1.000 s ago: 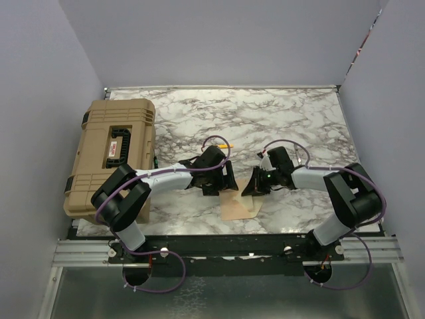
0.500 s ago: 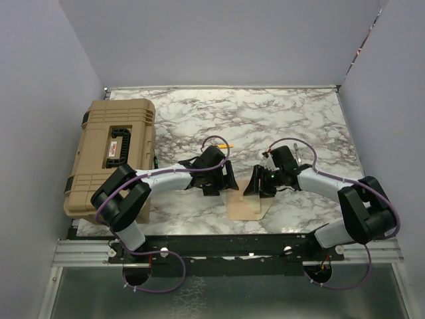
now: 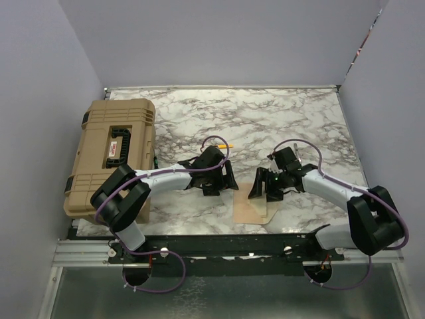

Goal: Place the letter into the envelope and seal it

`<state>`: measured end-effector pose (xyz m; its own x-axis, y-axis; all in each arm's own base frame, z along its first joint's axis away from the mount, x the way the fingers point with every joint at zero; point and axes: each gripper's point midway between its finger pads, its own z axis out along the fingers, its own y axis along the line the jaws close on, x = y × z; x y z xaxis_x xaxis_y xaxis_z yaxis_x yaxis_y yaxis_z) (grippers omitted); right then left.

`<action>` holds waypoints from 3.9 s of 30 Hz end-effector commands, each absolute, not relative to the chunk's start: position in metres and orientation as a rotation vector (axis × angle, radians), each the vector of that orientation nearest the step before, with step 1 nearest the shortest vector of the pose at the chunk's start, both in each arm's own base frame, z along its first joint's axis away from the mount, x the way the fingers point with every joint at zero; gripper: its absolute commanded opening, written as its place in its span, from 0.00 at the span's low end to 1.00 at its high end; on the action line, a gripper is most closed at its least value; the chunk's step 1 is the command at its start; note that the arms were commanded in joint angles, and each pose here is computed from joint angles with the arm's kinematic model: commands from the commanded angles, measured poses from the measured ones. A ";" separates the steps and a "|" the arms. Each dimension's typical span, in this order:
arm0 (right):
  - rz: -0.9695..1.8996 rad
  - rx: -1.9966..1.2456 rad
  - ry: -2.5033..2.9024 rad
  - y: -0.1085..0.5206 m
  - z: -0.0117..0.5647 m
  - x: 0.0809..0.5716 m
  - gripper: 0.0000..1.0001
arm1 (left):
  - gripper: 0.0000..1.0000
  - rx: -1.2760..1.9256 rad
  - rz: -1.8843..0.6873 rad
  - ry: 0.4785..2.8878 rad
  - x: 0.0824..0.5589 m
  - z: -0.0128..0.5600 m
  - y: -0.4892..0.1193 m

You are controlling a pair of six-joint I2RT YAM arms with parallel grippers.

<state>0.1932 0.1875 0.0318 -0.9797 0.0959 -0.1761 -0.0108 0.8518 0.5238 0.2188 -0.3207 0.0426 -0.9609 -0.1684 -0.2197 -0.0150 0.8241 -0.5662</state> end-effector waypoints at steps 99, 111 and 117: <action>0.686 0.178 2.674 0.176 0.056 0.219 0.41 | 0.57 -0.237 -0.712 2.701 0.221 0.037 -0.302; 0.368 0.608 2.752 0.114 0.024 0.158 0.65 | 0.69 -0.038 -0.692 2.662 0.220 0.057 -0.295; 0.590 0.516 2.711 0.141 0.030 0.168 0.56 | 0.70 -0.011 -0.686 2.646 0.225 0.063 -0.297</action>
